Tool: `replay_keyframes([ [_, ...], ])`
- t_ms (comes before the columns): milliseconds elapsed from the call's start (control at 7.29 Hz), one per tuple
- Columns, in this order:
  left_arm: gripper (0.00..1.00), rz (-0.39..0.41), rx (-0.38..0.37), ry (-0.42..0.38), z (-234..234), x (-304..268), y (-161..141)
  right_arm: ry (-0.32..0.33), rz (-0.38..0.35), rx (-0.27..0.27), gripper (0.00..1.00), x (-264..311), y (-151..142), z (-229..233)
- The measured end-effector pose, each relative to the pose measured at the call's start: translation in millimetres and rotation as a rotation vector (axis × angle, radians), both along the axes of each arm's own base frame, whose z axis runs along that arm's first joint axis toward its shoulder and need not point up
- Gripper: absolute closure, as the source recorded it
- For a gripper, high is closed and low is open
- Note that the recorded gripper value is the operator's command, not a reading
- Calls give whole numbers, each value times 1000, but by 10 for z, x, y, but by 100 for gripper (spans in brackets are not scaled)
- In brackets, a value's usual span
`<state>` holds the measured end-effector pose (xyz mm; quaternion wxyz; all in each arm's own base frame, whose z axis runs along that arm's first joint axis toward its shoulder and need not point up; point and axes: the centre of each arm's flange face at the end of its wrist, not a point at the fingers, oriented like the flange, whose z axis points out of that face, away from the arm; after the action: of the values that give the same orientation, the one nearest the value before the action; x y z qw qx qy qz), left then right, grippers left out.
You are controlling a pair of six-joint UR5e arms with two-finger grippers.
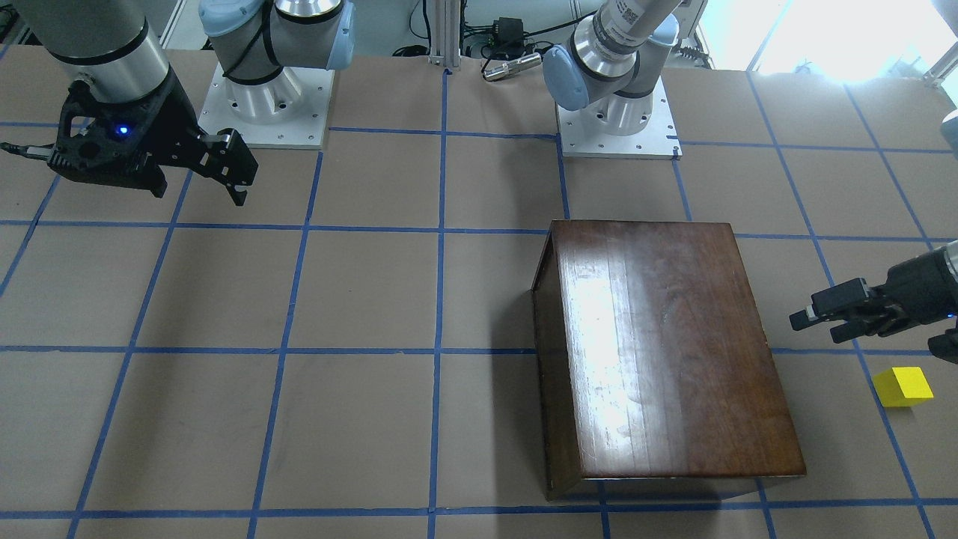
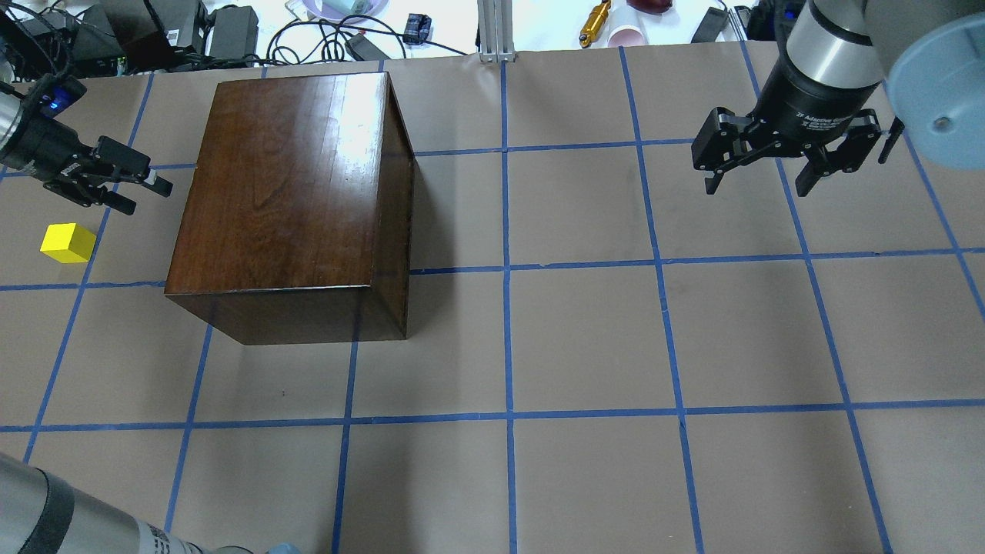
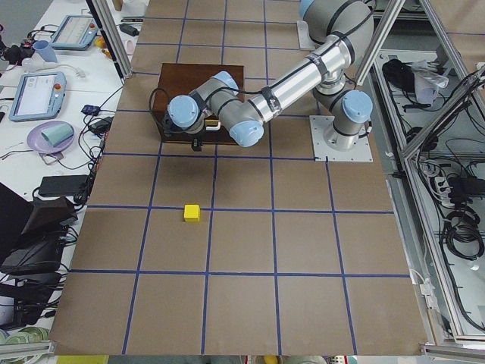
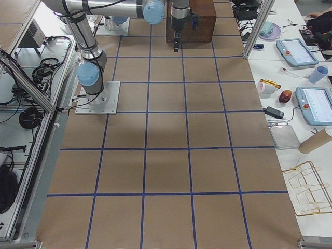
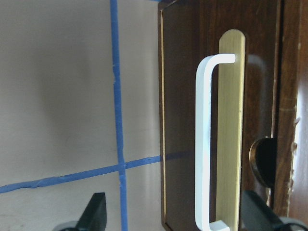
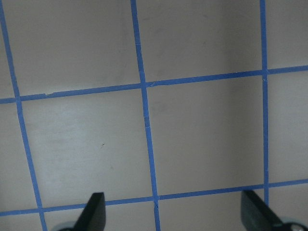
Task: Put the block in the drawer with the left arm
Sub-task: 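Move the left gripper down beside the cabinet toward the drawer handle, then close the left gripper on the white drawer handle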
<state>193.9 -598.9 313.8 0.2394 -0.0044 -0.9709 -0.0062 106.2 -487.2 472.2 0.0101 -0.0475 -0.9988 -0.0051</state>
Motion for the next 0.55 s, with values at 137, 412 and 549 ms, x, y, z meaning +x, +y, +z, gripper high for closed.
replay_keyframes([
  [137, 0, 2, 5, 8, -82, 1, -9, 0, 0, 0, 0, 0, 0, 0],
  [412, 0, 6, 16, 27, -217, 1, -41, 0, 0, 0, 0, 0, 0, 0],
  [549, 0, 12, 12, 42, -259, -11, -64, 0, 0, 0, 0, 0, 0, 0],
])
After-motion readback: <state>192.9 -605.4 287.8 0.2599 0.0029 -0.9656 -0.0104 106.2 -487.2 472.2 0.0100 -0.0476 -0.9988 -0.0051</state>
